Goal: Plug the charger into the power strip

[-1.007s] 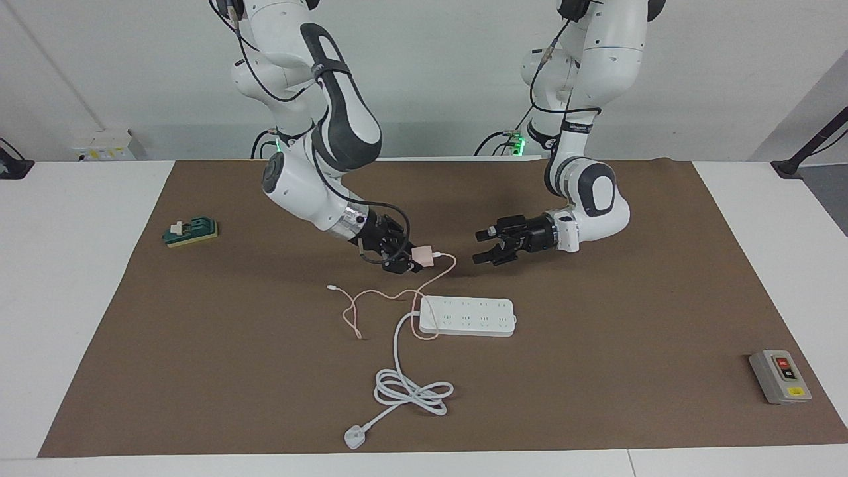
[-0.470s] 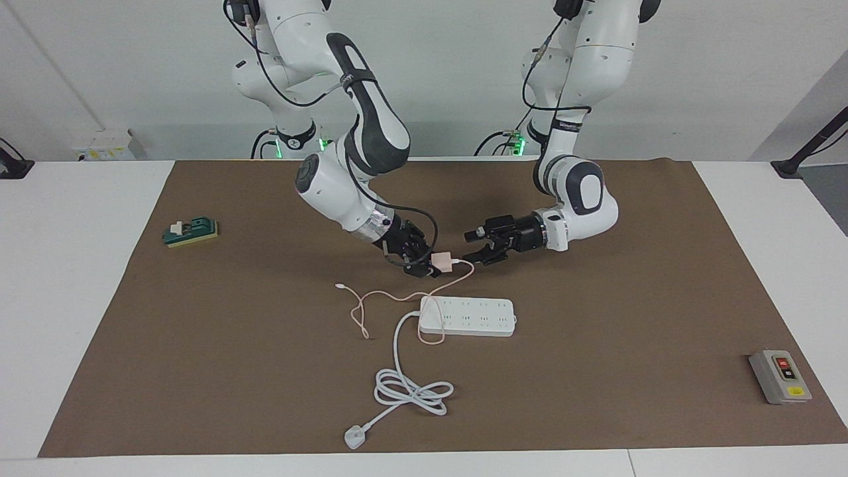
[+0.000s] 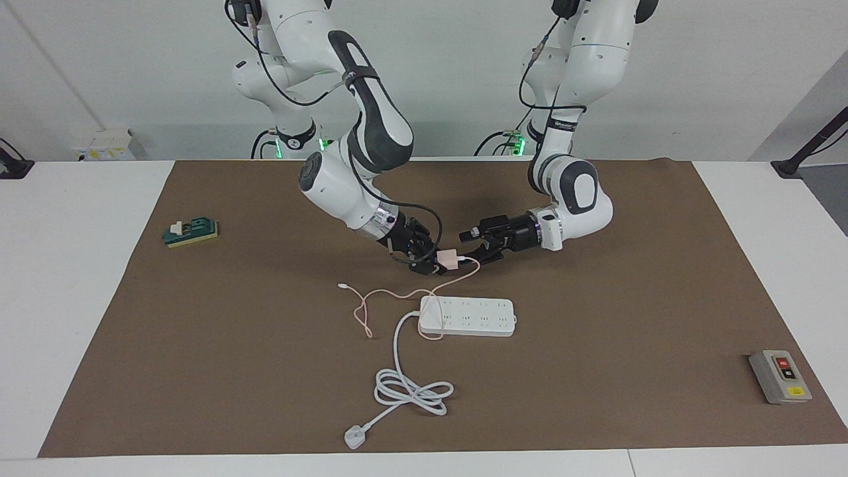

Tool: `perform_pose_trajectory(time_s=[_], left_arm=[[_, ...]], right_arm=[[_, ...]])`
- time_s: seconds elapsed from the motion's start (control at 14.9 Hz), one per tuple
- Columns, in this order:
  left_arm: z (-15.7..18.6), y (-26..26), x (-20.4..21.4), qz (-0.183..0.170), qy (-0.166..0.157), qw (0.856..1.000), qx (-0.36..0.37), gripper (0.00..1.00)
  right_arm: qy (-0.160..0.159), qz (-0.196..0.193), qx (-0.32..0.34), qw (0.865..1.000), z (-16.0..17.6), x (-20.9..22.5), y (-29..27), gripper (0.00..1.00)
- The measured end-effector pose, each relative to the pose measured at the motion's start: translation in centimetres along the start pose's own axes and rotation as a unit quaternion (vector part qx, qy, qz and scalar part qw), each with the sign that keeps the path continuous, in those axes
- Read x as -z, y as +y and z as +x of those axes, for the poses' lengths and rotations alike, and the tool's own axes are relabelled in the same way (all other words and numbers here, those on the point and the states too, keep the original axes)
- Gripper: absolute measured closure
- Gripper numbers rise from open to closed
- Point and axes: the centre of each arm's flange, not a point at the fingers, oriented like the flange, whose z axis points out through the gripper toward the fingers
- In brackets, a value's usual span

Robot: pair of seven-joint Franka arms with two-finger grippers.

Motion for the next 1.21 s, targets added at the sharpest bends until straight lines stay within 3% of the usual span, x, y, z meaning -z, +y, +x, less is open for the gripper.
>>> perform_pose_trajectory(time_s=[0.74, 1.21], left_arm=[[-0.6, 0.5, -1.1, -0.005, -0.011, 1.000, -0.020, 0.00], [-1.6, 0.6, -2.4, -0.005, -0.025, 0.999, -0.021, 0.00]], right_arm=[[-0.010, -0.015, -0.053, 0.998, -0.9, 0.0, 0.0, 0.50], [-0.012, -0.026, -0.051, 0.998, -1.9, -0.8, 0.6, 0.50]])
